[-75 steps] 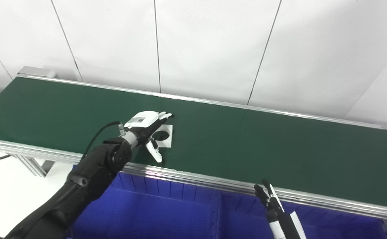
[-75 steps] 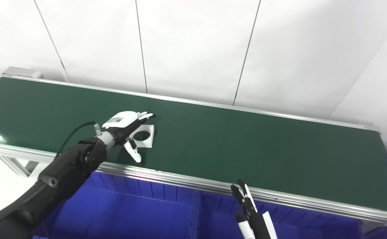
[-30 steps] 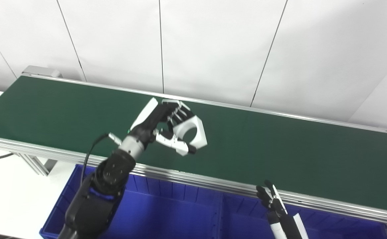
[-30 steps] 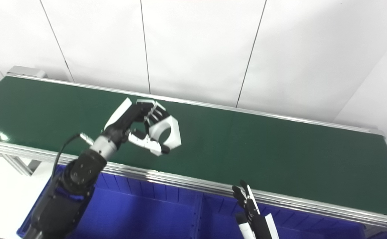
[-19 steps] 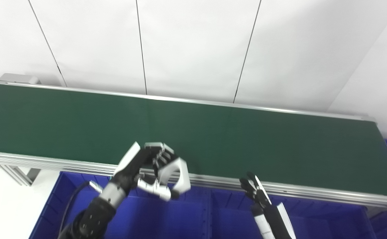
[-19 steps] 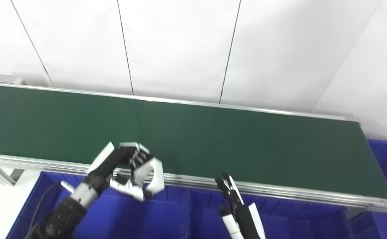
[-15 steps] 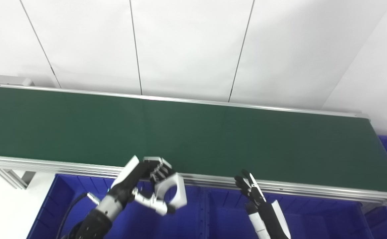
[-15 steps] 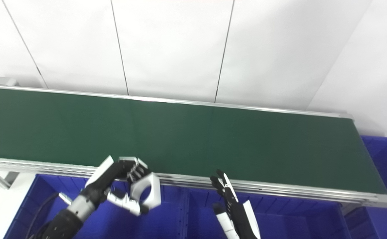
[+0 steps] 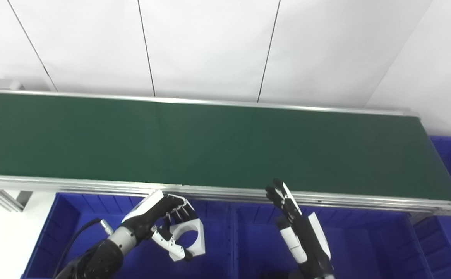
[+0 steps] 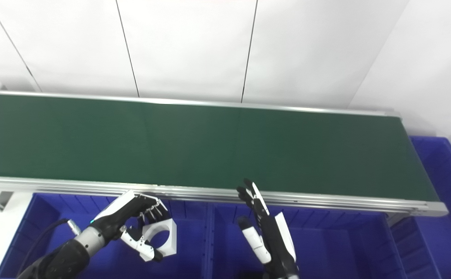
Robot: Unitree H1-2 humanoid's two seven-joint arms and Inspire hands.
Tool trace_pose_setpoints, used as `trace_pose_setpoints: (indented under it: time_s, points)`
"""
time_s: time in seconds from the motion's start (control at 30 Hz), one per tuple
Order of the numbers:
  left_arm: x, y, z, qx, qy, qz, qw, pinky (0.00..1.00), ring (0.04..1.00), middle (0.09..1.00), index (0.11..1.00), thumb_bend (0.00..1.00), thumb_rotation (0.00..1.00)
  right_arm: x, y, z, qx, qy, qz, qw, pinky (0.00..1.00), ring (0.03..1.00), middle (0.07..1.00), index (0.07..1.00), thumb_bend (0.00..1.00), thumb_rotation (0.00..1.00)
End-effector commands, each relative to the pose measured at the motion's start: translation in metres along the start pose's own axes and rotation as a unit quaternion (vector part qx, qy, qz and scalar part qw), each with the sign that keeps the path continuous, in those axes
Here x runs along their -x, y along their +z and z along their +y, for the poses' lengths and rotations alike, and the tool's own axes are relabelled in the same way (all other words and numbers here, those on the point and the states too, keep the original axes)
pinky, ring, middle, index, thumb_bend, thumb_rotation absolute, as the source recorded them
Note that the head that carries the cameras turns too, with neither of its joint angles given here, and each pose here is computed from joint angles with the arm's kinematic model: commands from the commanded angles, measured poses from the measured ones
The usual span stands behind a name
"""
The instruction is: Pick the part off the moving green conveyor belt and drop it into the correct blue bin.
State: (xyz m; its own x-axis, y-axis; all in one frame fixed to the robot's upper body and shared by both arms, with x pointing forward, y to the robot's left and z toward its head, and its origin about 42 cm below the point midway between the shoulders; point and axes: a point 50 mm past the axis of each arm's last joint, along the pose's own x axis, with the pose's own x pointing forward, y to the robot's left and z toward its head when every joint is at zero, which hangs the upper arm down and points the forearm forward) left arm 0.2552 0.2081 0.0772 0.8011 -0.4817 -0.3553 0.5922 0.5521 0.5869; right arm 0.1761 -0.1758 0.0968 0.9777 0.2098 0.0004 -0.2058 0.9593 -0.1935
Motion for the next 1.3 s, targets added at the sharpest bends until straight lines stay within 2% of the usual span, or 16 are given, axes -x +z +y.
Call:
trace_pose_setpoints:
  time_s: [0.0,0.2,0.33,0.37,0.43,0.47,0.53,0.6,0.67,0.7,0.77,0.83,0.9,1.07,1.17,1.27]
  points:
    - [-0.002,0.011,0.012,-0.018,0.008,-0.007,1.0,0.3,0.367,0.46,0.532,0.49,0.0,-0.001,0.013,-0.002,-0.006,-0.01,-0.019,1.0,0.92,0.905,0.907,0.978,0.71,1.0]
    - [-0.008,0.021,0.004,-0.022,0.013,0.048,0.999,0.45,0.407,0.49,0.544,0.49,0.0,0.004,0.012,-0.012,0.003,-0.01,-0.013,1.0,0.9,0.902,0.913,0.978,0.7,1.0]
    - [-0.01,0.029,0.001,-0.014,0.014,0.063,0.998,0.52,0.425,0.504,0.537,0.5,0.0,0.01,0.015,-0.02,-0.013,-0.018,0.001,1.0,0.91,0.907,0.918,0.979,0.71,0.98]
    - [-0.011,0.031,0.0,-0.016,0.01,0.065,0.998,0.54,0.526,0.495,0.527,0.51,0.0,0.011,0.016,-0.022,-0.015,-0.018,0.002,1.0,0.91,0.91,0.921,0.983,0.7,0.97]
    - [-0.012,0.033,-0.001,-0.023,0.003,0.072,0.997,0.58,0.641,0.682,0.504,0.51,0.04,0.013,0.018,-0.025,-0.016,-0.018,0.002,1.0,0.91,0.916,0.927,0.989,0.69,0.97]
    - [-0.012,0.035,-0.002,-0.028,0.0,0.075,0.997,0.62,0.703,0.754,0.7,0.58,0.04,0.014,0.019,-0.026,-0.017,-0.017,0.002,1.0,0.91,0.917,0.928,0.988,0.69,0.97]
    - [-0.013,0.036,-0.003,-0.031,-0.008,0.082,0.996,0.64,0.736,0.79,0.772,0.61,0.05,0.015,0.019,-0.028,-0.016,-0.017,0.003,1.0,0.91,0.918,0.929,0.986,0.69,0.97]
    - [-0.013,0.037,-0.003,-0.032,-0.028,0.091,0.995,0.69,0.835,0.915,0.885,0.67,0.21,0.017,0.02,-0.03,-0.017,-0.017,0.004,1.0,0.91,0.92,0.932,0.989,0.69,0.97]
    - [-0.013,0.037,-0.004,-0.037,-0.051,0.103,0.993,0.74,0.912,0.979,0.954,0.73,0.34,0.019,0.021,-0.031,-0.014,-0.021,0.009,1.0,0.91,0.921,0.937,0.994,0.7,0.96]
    - [-0.013,0.037,-0.004,-0.034,-0.059,0.104,0.992,0.85,0.964,0.994,0.983,0.78,0.39,0.02,0.021,-0.032,-0.011,-0.022,0.012,1.0,0.91,0.93,0.944,0.998,0.71,0.96]
    - [-0.009,0.037,-0.003,-0.015,-0.066,0.096,0.993,0.95,0.989,0.998,0.995,0.83,0.42,0.022,0.021,-0.034,0.0,-0.021,0.017,1.0,0.92,0.935,0.95,1.0,0.72,0.96]
    - [-0.006,0.038,-0.002,0.004,-0.069,0.081,0.994,0.99,0.997,1.0,0.999,0.85,0.43,0.023,0.022,-0.035,0.004,-0.019,0.019,1.0,0.93,0.935,0.952,1.0,0.72,0.96]
    - [-0.002,0.039,0.0,0.019,-0.071,0.069,0.995,0.89,1.0,1.0,1.0,0.9,0.49,0.024,0.023,-0.034,0.006,-0.017,0.02,1.0,0.92,0.929,0.954,1.0,0.72,0.95]
    - [0.021,0.044,-0.001,0.093,-0.066,0.015,0.993,0.89,1.0,1.0,1.0,0.94,0.46,0.028,0.027,-0.028,0.001,-0.018,0.027,0.999,0.9,0.927,0.95,1.0,0.71,0.93]
    - [0.032,0.044,-0.003,0.143,-0.04,-0.038,0.988,0.89,1.0,1.0,0.997,0.9,0.42,0.029,0.029,-0.024,0.002,-0.017,0.03,0.999,0.88,0.928,0.951,1.0,0.72,0.93]
    - [0.041,0.044,-0.008,0.201,0.004,-0.083,0.976,0.89,1.0,1.0,0.977,0.92,0.46,0.029,0.03,-0.022,-0.002,-0.015,0.034,0.999,0.9,0.934,0.955,1.0,0.74,0.93]
